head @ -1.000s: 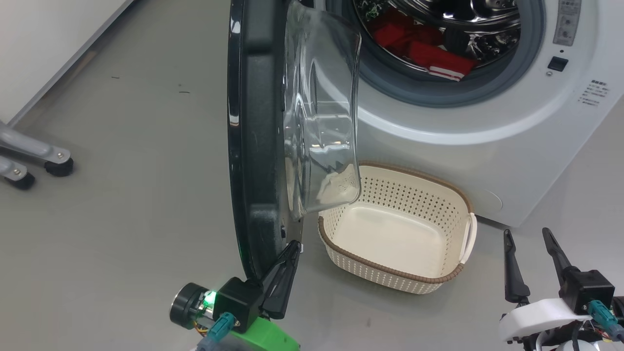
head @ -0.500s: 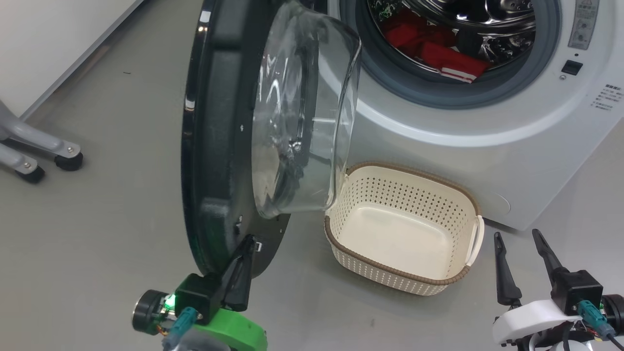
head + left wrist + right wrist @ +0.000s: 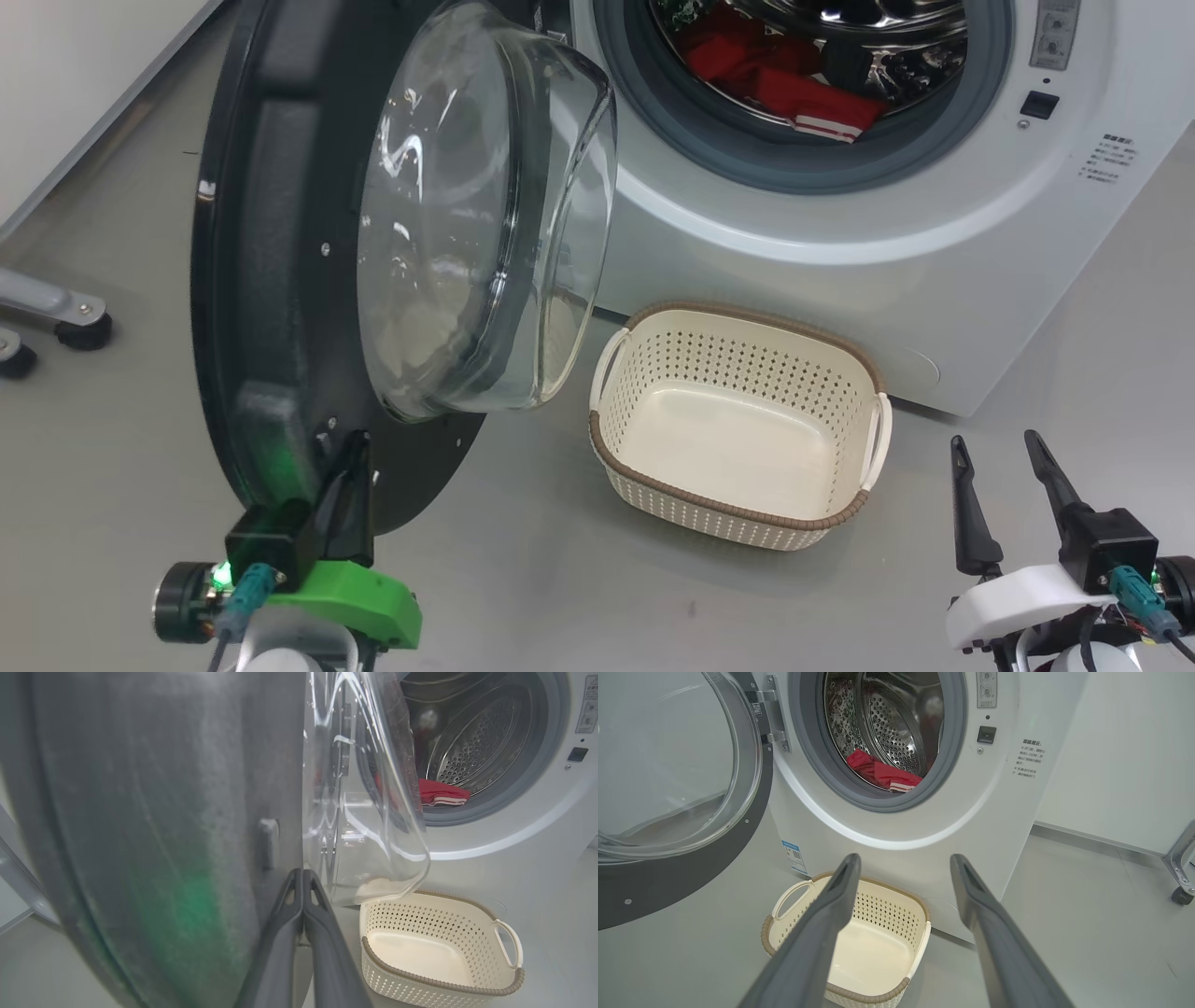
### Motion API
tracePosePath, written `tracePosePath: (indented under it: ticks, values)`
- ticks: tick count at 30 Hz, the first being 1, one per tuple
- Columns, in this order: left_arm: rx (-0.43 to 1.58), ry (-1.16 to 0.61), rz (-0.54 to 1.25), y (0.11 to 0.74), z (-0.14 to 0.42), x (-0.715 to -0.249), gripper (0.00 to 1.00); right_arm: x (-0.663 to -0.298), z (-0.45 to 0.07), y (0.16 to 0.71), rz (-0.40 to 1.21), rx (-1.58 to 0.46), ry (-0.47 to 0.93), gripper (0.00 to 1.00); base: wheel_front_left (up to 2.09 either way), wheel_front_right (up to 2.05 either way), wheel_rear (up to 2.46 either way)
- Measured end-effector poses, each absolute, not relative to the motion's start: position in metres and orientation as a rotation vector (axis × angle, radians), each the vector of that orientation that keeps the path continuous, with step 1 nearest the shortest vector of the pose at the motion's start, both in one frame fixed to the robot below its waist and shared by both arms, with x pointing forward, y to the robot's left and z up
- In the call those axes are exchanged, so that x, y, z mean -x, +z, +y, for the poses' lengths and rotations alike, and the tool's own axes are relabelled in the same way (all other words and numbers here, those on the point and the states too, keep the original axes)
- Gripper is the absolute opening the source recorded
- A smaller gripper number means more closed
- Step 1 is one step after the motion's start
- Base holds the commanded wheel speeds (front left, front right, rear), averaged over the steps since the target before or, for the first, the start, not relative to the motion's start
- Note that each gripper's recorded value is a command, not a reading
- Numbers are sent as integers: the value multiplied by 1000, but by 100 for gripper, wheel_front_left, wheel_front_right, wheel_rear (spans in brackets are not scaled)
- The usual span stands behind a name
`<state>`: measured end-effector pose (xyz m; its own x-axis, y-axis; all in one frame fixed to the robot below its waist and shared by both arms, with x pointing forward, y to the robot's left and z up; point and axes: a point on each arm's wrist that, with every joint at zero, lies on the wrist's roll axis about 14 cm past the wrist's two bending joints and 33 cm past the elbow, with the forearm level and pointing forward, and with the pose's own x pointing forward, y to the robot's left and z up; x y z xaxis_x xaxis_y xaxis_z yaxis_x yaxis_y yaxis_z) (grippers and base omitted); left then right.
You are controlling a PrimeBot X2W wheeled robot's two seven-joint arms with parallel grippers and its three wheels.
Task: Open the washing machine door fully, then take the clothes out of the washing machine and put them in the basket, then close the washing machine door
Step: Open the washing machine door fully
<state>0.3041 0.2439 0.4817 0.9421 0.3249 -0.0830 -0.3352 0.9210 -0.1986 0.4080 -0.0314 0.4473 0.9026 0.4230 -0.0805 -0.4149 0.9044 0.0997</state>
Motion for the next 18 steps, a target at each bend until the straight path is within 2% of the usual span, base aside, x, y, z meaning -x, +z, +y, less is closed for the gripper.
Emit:
tracePosePath:
  ticks: [18]
  values:
    - [196,541,6,485,318,-313,0,-413,-47,446,98,-76,392,100,0,0,0]
